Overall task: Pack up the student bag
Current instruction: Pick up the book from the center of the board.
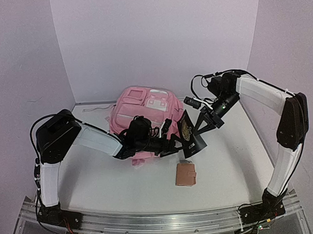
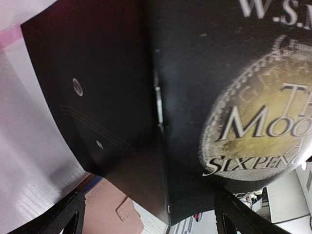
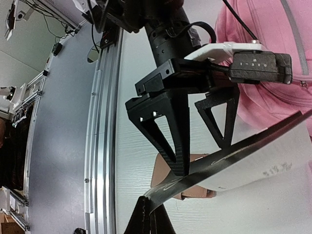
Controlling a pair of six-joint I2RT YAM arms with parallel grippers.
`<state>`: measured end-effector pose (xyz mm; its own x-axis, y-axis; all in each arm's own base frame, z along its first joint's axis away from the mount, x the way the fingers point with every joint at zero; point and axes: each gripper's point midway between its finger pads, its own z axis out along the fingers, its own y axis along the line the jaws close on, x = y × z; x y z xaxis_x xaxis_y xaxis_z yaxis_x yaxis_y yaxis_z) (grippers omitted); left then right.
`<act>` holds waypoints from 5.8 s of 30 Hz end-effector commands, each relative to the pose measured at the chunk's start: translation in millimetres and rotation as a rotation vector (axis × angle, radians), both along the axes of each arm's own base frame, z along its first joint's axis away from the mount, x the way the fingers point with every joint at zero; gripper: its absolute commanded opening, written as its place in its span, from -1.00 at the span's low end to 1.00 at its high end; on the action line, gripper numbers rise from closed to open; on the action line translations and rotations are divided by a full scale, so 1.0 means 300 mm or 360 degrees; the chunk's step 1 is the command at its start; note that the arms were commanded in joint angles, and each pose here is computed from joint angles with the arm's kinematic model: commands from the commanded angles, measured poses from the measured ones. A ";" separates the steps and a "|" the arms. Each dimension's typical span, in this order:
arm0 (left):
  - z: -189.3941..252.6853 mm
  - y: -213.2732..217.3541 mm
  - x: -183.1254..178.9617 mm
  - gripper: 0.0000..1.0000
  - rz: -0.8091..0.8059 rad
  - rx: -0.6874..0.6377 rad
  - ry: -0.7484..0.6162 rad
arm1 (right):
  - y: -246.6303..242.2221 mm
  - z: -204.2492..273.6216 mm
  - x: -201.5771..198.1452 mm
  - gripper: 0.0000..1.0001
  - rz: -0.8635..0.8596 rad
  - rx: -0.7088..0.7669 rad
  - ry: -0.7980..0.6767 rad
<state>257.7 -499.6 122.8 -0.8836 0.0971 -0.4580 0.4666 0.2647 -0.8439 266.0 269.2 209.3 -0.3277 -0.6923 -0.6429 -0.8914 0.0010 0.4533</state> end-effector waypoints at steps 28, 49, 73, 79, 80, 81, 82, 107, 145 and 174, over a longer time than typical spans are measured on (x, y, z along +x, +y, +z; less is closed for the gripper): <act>0.366 0.054 -0.143 -0.55 -0.0197 -0.0633 -0.0401 | -0.039 0.124 -0.220 -1.00 0.0029 -0.0187 0.0342; 0.525 0.201 0.005 -0.99 0.0440 -0.0606 -0.0625 | -0.112 0.146 0.242 0.70 -0.1005 -0.0072 0.0365; 0.675 0.267 0.107 -1.00 0.0938 -0.1065 -0.0689 | 0.171 0.310 0.215 0.62 -0.1028 0.0683 0.0631; 0.658 0.263 0.083 -1.00 0.0880 -0.1179 -0.0618 | 0.194 0.324 0.252 0.28 -0.1059 0.0725 0.0613; 0.656 0.261 0.081 -1.00 0.0877 -0.1177 -0.0617 | 0.194 0.323 0.257 0.16 -0.1071 0.0727 0.0616; 0.654 0.261 0.078 -1.00 0.0875 -0.1173 -0.0619 | 0.195 0.322 0.260 0.00 -0.1077 0.0732 0.0612; 0.651 0.262 0.076 -1.00 0.0877 -0.1170 -0.0618 | 0.194 0.323 0.263 -0.14 -0.1084 0.0734 0.0612; 0.337 0.417 -0.132 0.82 0.0348 0.0190 -0.0404 | 0.080 0.215 -0.055 -1.00 -0.0496 0.0373 0.0408; 0.430 0.326 -0.265 -0.59 -0.0123 -0.0385 -0.0312 | 0.191 0.134 -0.161 -1.00 -0.0190 0.0157 0.0467; 0.311 1.017 -0.097 -1.00 0.1720 -0.0210 -0.0084 | 0.589 -0.137 0.354 0.06 -0.0532 -0.0282 -0.0798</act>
<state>223.0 -213.7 214.4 -0.5405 -0.7257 -0.4256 0.1558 0.4107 -0.8983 362.7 420.2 165.9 -0.3391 -0.7013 -0.6271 -0.9225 0.3785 0.0755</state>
